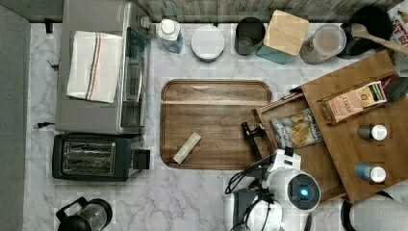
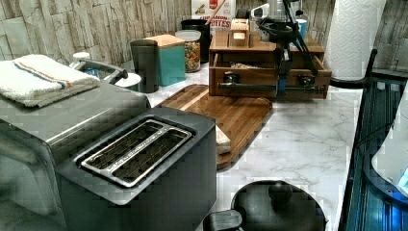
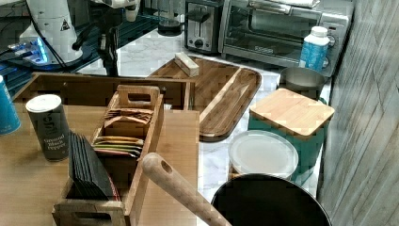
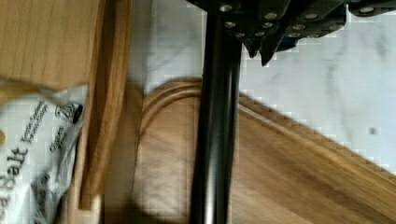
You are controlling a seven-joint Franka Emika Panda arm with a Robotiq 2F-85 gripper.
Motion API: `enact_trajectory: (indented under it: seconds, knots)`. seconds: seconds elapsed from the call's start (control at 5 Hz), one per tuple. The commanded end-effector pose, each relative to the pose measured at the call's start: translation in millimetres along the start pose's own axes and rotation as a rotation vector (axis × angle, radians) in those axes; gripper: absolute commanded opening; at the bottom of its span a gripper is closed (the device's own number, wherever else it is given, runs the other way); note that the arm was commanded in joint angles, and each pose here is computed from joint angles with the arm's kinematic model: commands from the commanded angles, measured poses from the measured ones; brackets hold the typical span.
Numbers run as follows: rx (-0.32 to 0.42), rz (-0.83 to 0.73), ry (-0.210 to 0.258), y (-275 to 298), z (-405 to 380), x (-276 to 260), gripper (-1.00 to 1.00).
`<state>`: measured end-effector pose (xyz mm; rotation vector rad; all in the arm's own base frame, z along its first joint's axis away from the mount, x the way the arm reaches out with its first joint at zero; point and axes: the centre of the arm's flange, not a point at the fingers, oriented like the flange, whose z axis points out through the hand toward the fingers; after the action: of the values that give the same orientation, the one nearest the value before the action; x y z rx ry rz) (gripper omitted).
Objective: Close the drawer.
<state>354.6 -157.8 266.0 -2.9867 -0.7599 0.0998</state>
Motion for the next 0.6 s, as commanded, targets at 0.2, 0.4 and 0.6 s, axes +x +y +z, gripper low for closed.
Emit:
enact_trajectory:
  seconds: [0.2, 0.4, 0.6]
  knots:
    - [-0.134, -0.048, 0.062, 109.8, -53.1, 3.5, -1.00]
    - [-0.148, -0.055, 0.070, 147.2, -59.4, 2.1, -1.00]
    - [-0.170, -0.037, 0.101, 184.5, -66.2, -2.2, -1.00]
